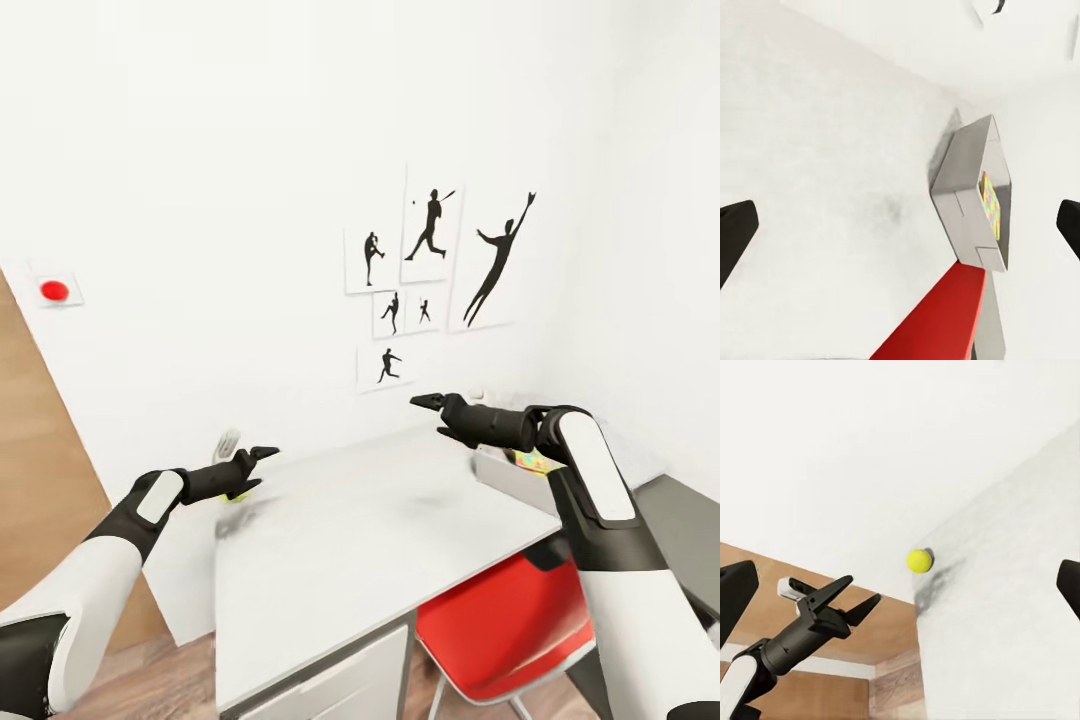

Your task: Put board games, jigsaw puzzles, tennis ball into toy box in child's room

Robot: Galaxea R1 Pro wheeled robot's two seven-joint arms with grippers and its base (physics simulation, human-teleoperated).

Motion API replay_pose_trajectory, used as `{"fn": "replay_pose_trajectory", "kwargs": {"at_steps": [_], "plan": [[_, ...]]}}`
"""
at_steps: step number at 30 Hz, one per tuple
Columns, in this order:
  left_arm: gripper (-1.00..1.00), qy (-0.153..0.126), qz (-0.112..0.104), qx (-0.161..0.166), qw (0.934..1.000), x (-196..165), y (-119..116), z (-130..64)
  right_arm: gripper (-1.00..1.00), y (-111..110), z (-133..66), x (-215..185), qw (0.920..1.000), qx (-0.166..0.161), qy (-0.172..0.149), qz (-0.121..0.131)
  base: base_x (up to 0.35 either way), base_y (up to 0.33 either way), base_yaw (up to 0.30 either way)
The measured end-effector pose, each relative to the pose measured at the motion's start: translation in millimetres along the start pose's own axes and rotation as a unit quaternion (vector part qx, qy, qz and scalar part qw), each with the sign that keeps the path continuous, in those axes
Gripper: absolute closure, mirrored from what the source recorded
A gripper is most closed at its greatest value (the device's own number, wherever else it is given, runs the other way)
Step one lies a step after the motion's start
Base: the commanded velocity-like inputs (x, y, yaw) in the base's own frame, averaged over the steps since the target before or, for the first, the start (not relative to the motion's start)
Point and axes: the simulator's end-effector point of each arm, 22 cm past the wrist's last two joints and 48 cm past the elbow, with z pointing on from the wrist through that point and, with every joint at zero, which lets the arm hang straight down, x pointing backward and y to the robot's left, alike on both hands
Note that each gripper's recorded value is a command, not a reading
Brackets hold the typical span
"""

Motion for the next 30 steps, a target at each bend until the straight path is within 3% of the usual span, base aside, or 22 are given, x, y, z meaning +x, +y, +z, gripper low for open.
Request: {"fn": "replay_pose_trajectory", "kwargs": {"at_steps": [10,30], "plan": [[-1.0,-0.001,0.001,-0.001,1.0,-1.0,1.0,-1.1,-1.0,-0.5,0.7,1.3,1.0,0.002,0.001,-0.001,0.069,0.291,0.083],[-1.0,-0.004,0.002,-0.004,1.0,-5.5,4.2,-5.1,-1.0,-3.9,2.4,3.0,1.0,0.004,0.005,0.003,0.053,0.316,-0.259]]}}
